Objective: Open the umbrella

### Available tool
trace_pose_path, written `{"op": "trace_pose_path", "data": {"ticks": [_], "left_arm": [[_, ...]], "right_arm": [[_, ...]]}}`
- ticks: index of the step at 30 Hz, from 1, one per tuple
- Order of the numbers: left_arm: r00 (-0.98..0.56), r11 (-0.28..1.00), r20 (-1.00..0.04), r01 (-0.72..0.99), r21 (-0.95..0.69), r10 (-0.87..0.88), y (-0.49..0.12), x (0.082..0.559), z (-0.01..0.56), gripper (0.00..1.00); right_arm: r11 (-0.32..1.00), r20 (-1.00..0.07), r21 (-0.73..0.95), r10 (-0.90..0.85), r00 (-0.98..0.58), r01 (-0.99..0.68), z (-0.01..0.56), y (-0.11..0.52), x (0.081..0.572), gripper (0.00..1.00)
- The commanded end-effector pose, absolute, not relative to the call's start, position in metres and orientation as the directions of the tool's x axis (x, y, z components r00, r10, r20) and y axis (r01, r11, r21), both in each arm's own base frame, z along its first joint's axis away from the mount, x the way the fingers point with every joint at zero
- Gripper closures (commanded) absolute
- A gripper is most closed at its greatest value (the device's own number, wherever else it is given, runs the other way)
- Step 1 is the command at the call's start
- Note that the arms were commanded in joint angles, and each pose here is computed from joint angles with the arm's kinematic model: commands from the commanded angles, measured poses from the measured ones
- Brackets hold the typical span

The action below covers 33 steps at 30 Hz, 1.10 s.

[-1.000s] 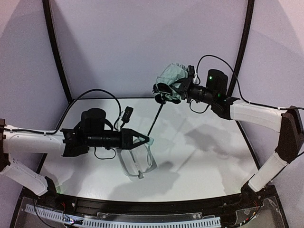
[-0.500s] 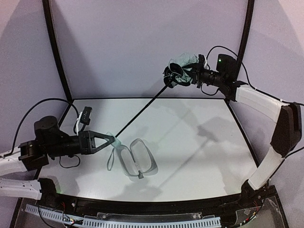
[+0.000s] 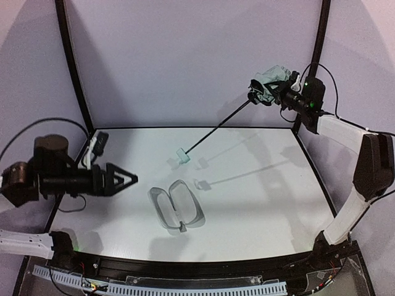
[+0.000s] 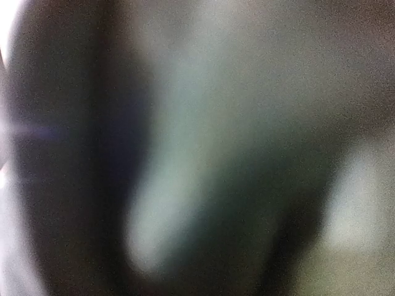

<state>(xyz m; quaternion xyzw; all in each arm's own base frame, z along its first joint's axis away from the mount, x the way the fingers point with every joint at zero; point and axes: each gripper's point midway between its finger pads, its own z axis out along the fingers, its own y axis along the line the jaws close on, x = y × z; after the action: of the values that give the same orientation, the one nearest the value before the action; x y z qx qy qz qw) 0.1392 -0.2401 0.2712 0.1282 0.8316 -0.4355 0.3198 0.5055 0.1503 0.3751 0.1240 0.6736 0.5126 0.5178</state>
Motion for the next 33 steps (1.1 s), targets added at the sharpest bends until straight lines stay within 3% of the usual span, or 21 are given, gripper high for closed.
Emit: {"op": "trace_pose_path", "data": {"ticks": [1, 7, 15, 19, 21, 23, 24, 25, 27, 33], "left_arm": [[-0.578, 0.811, -0.816, 0.469, -0.35, -0.018, -0.214, 0.19, 0.317, 0.01], [-0.518, 0.665, -0.841, 0.684, -0.299, 0.154, -0.322, 0.218, 0.332, 0.01], [-0.58, 0.618, -0.748, 0.728, -0.297, 0.324, -0.392, 0.241, 0.278, 0.01], [-0.605, 0.651, -0.719, 0.705, -0.283, 0.342, -0.399, 0.251, 0.252, 0.09], [-0.611, 0.665, -0.713, 0.694, -0.274, 0.343, -0.398, 0.253, 0.247, 0.19], [-0.613, 0.671, -0.716, 0.689, -0.276, 0.335, -0.397, 0.254, 0.246, 0.59], [-0.616, 0.674, -0.715, 0.684, -0.279, 0.329, -0.396, 0.254, 0.244, 0.86], [-0.616, 0.677, -0.722, 0.68, -0.282, 0.317, -0.395, 0.255, 0.245, 0.94], [-0.614, 0.685, -0.734, 0.67, -0.288, 0.292, -0.392, 0.256, 0.246, 0.98], [-0.607, 0.786, -0.775, 0.561, -0.26, 0.177, -0.364, 0.27, 0.254, 0.99]], "right_arm": [[0.387, -0.653, 0.734, 0.626, -0.426, -0.557, 0.404, 0.208, 0.452, 1.0], [0.256, -0.616, 0.76, 0.576, -0.537, -0.597, 0.4, 0.253, 0.416, 1.0], [0.203, -0.631, 0.738, 0.543, -0.554, -0.643, 0.412, 0.277, 0.379, 1.0], [0.153, -0.625, 0.734, 0.535, -0.569, -0.662, 0.42, 0.28, 0.368, 1.0], [0.136, -0.62, 0.735, 0.531, -0.578, -0.664, 0.421, 0.281, 0.364, 1.0], [0.127, -0.622, 0.729, 0.531, -0.575, -0.672, 0.421, 0.281, 0.361, 1.0], [0.13, -0.623, 0.73, 0.532, -0.574, -0.671, 0.42, 0.28, 0.361, 1.0], [0.136, -0.625, 0.731, 0.528, -0.575, -0.669, 0.418, 0.281, 0.361, 1.0], [0.149, -0.63, 0.734, 0.516, -0.581, -0.663, 0.414, 0.282, 0.362, 1.0], [0.203, -0.639, 0.74, 0.508, -0.577, -0.641, 0.403, 0.281, 0.368, 1.0]]}}
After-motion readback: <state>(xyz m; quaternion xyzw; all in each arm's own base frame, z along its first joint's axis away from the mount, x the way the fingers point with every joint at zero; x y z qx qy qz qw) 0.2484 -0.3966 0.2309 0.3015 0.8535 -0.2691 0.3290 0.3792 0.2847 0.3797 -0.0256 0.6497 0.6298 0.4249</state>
